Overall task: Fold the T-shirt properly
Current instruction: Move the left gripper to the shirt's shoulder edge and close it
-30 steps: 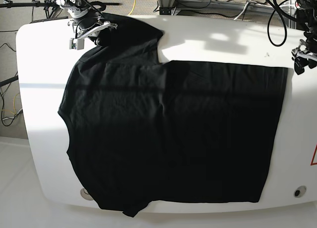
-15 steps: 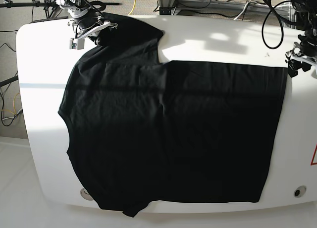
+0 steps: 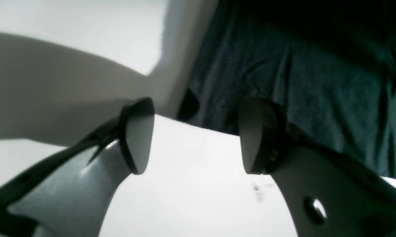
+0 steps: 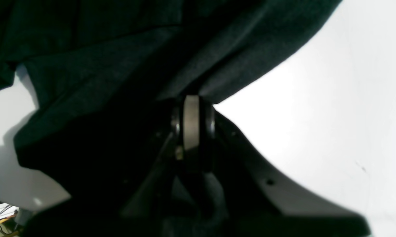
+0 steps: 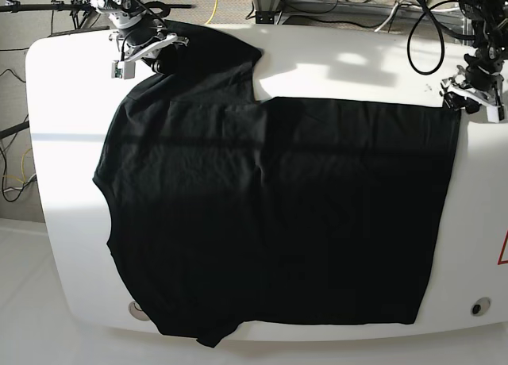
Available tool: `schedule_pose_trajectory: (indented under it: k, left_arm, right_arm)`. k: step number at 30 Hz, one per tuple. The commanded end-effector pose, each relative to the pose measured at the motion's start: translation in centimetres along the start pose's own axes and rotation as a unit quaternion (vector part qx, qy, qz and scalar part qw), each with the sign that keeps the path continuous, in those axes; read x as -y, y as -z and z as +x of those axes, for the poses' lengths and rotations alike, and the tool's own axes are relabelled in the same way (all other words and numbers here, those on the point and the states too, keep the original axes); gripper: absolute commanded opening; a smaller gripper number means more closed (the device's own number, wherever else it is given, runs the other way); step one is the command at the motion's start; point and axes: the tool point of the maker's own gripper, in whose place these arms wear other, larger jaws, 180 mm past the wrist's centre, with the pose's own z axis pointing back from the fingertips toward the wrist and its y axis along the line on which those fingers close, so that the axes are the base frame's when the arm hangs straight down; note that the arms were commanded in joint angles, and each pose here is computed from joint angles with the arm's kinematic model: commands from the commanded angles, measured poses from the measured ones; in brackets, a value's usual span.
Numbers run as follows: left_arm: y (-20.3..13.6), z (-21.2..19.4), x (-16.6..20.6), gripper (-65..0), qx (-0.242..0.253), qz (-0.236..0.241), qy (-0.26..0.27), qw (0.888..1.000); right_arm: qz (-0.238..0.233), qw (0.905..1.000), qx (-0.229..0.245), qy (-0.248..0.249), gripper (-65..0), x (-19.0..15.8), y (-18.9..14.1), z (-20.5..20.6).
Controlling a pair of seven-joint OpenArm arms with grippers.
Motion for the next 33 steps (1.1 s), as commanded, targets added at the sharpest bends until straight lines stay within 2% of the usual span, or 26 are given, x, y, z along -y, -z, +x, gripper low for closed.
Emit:
schedule_pose_trajectory:
  k: [1, 26, 33]
  left_arm:
    - [-0.1, 1.7, 0.2, -28.0, 0.025, -0.009, 0.009, 1.000]
    - [0.5, 0.3, 1.6, -31.3, 0.007, -0.037, 0.010, 0.999]
    - [0.7, -0.2, 1.7, -28.1, 0.001, -0.038, 0.009, 0.999]
  right_arm:
    - [-0.005, 0.9996, -0.028, -0.006, -65.0, 0.3, -0.2, -1.2]
    - [-0.001, 0.9995, -0.028, -0.010, -64.5, 0.1, -0.3, -1.3]
    - [0.004, 0.9996, -0.023, -0.014, -64.4, -0.1, -0.2, -1.1]
